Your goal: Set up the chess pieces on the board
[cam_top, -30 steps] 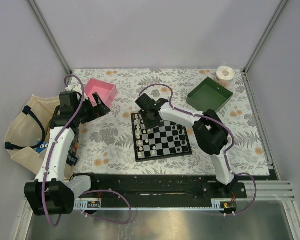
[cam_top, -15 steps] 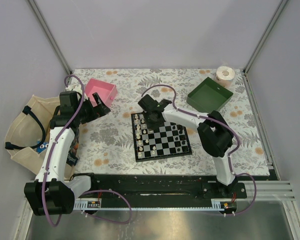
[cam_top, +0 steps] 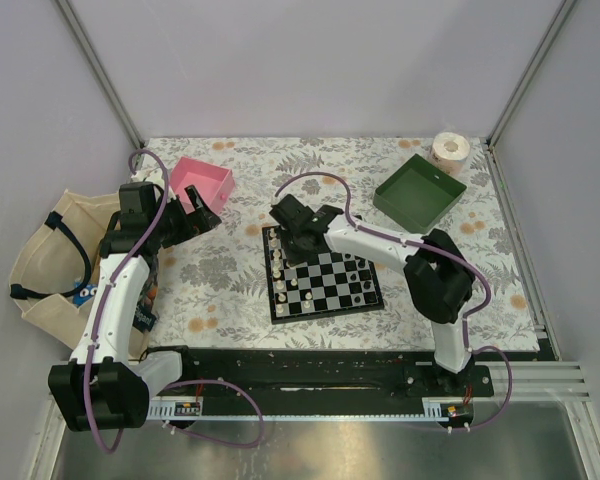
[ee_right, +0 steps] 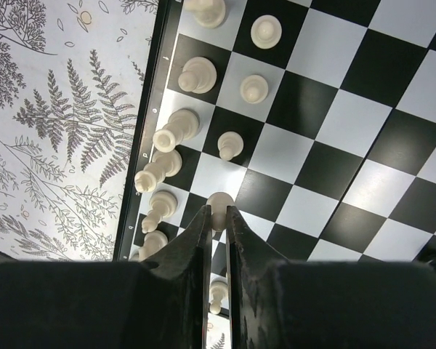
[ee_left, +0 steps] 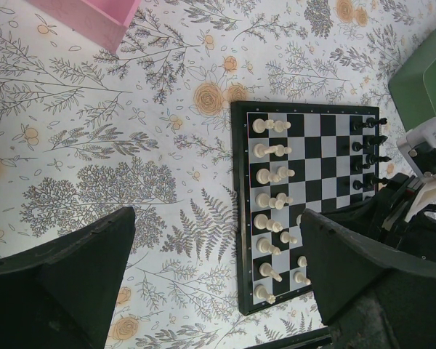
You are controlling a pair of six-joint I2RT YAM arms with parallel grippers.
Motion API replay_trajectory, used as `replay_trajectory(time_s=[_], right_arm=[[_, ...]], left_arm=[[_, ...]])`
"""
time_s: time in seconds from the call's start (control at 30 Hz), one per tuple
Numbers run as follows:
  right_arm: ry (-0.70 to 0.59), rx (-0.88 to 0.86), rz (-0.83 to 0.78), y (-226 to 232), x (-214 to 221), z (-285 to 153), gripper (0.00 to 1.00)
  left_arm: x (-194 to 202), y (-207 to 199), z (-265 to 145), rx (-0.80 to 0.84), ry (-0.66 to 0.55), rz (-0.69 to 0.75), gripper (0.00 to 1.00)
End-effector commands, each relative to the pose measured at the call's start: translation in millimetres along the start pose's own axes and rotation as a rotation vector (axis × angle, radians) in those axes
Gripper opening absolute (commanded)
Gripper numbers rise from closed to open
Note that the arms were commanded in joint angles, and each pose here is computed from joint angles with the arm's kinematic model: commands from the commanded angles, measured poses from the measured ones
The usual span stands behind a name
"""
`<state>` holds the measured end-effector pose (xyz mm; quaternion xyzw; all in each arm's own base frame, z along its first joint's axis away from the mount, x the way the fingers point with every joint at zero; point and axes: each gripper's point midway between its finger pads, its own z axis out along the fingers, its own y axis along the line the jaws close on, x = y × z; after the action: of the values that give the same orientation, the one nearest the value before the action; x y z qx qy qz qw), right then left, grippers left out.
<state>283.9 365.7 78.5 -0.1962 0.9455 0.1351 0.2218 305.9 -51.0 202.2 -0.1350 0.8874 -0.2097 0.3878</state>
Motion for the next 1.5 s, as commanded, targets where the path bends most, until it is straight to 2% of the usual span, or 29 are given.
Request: replay_trajectory(time_s=[0.0,0.37,0.97,1.27,1.47], right_arm=[[-0.013,-0.039,0.005,15,-5,0,0.13],[0.019,-0.033,0.004,17,1,19,0.14],[0.038,-0.042,0.005,18,6,25,0.17],[0.023,-0.032,-0.003,16,3,18,0.31],[0.003,-0.046,-0.005,18,-2,7,0.34]], left_arm=[[-10,-7,-4,0.033,-0.039,0.026,0.99],[-10,-6,-3,0.031,-0.037,0.024,0.99],[-10,-7,-3,0.031,-0.035,0.024,0.99],[-10,-7,-3,0.033,-0.034,0.024,0.99],[-10,-6,-3,0.030,-0.034,0.023,0.99]])
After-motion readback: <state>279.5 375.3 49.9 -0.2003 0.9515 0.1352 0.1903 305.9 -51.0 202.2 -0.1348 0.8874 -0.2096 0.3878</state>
